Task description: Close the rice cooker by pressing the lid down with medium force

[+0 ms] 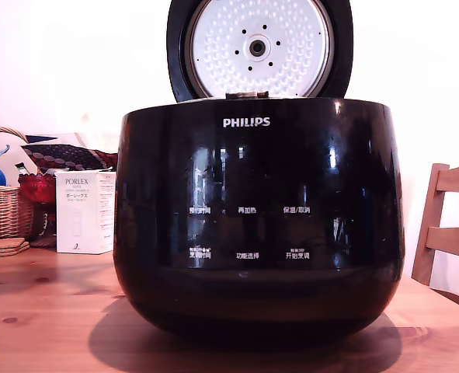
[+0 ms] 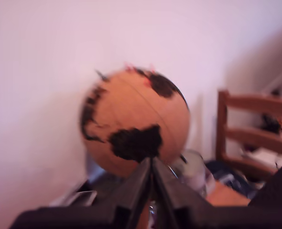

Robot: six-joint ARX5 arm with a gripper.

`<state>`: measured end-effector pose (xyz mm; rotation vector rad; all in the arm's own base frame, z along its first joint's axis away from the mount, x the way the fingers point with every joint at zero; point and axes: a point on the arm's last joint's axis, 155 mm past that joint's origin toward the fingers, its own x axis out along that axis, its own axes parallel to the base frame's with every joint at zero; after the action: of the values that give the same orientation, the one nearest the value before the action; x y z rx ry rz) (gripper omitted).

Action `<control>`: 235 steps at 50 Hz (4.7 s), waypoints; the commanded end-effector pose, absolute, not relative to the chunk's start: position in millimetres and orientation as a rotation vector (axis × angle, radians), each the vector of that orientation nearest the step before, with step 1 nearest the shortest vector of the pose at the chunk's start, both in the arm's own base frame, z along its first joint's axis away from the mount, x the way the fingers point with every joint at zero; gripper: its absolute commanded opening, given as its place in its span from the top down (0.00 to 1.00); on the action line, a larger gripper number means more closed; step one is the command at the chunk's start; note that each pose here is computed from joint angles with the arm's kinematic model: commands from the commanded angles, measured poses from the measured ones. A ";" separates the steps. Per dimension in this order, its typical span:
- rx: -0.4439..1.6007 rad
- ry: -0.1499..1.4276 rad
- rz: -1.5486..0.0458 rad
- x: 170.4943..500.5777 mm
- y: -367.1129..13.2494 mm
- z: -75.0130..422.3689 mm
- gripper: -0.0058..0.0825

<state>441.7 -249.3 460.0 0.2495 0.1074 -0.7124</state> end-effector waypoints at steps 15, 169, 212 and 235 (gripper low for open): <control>0.439 0.128 -0.812 440.1 -300.1 425.2 0.96; 0.129 0.853 -0.900 360.9 -336.2 292.3 0.96; 0.175 0.846 -0.904 351.6 -353.5 286.0 0.96; 0.132 0.799 -0.866 362.7 -364.6 288.4 0.96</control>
<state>364.9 -359.3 311.7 0.1243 0.7441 -0.8692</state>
